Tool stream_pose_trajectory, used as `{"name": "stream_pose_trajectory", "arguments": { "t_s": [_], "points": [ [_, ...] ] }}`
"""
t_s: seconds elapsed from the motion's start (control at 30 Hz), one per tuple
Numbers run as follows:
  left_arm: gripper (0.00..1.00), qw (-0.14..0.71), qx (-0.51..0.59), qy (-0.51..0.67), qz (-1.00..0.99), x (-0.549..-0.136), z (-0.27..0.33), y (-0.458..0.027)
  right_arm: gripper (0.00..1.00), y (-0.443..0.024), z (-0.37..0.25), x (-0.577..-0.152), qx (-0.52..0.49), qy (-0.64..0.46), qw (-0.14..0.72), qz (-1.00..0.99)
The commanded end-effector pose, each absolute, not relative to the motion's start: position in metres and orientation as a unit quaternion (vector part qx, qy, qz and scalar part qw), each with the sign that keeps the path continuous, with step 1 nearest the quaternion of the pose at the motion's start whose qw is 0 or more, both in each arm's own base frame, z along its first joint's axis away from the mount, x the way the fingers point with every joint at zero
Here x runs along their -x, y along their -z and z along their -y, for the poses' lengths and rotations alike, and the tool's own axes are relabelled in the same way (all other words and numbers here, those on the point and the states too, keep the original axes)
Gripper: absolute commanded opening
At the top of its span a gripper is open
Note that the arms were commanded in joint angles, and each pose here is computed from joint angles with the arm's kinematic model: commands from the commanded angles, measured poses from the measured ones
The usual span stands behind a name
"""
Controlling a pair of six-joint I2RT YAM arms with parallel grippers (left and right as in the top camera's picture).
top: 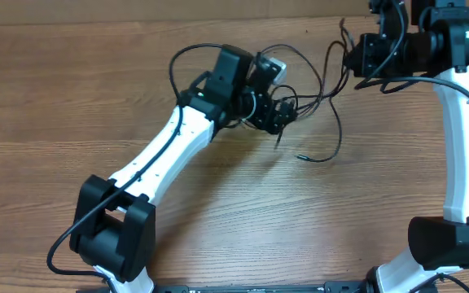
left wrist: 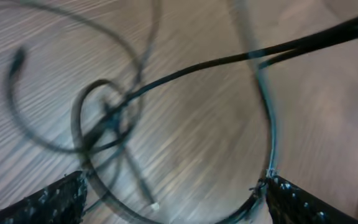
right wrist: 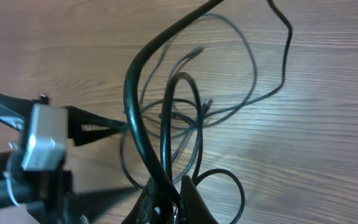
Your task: Untangle cables
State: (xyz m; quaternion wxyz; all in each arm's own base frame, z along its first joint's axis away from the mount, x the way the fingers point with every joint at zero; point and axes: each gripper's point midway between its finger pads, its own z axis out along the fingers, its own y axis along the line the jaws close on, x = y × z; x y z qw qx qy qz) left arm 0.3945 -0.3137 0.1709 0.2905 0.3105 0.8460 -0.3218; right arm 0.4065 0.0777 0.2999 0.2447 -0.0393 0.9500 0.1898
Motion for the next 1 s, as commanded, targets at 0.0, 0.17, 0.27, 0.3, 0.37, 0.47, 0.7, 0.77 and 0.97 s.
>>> {"name": "stream_pose_trajectory", "arguments": {
  "t_s": [0.0,0.17,0.27,0.3,0.37,0.47,0.7,0.77,0.97],
  "points": [
    [0.93,0.329,-0.352,0.367,-0.796,-0.392,0.334,-0.205,0.04,-0.299,-0.086,-0.405,0.041,-0.203,0.239,-0.949],
    [0.93,0.341,-0.363,0.393,-0.773,-0.390,0.342,-0.218,0.04,-0.299,-0.086,-0.404,0.041,-0.203,0.239,-0.949],
    [0.93,0.342,-0.363,0.393,-0.772,-0.391,0.343,-0.219,0.04,-0.299,-0.086,-0.404,0.041,-0.203,0.238,-0.949],
    [0.93,0.343,-0.364,0.393,-0.772,-0.391,0.343,-0.219,0.04,-0.299,-0.086,-0.404,0.041,-0.203,0.238,-0.949],
    [0.93,0.346,-0.371,0.391,-0.768,-0.390,0.343,-0.219,0.04,-0.300,-0.090,-0.403,0.044,-0.215,0.237,-0.946],
    [0.93,0.350,-0.383,0.385,-0.763,-0.390,0.343,-0.218,0.04,-0.304,-0.098,-0.401,0.050,-0.238,0.234,-0.941],
    [0.91,0.346,-0.390,0.340,-0.782,-0.395,0.333,-0.200,0.04,-0.304,-0.102,-0.398,0.052,-0.251,0.228,-0.940],
    [0.90,0.332,-0.401,0.331,-0.787,-0.390,0.330,-0.191,0.04,-0.307,-0.106,-0.396,0.056,-0.265,0.226,-0.936],
    [0.86,0.308,-0.397,0.316,-0.805,-0.397,0.329,-0.158,0.04,-0.310,-0.113,-0.393,0.062,-0.288,0.221,-0.930]
  ]
}}
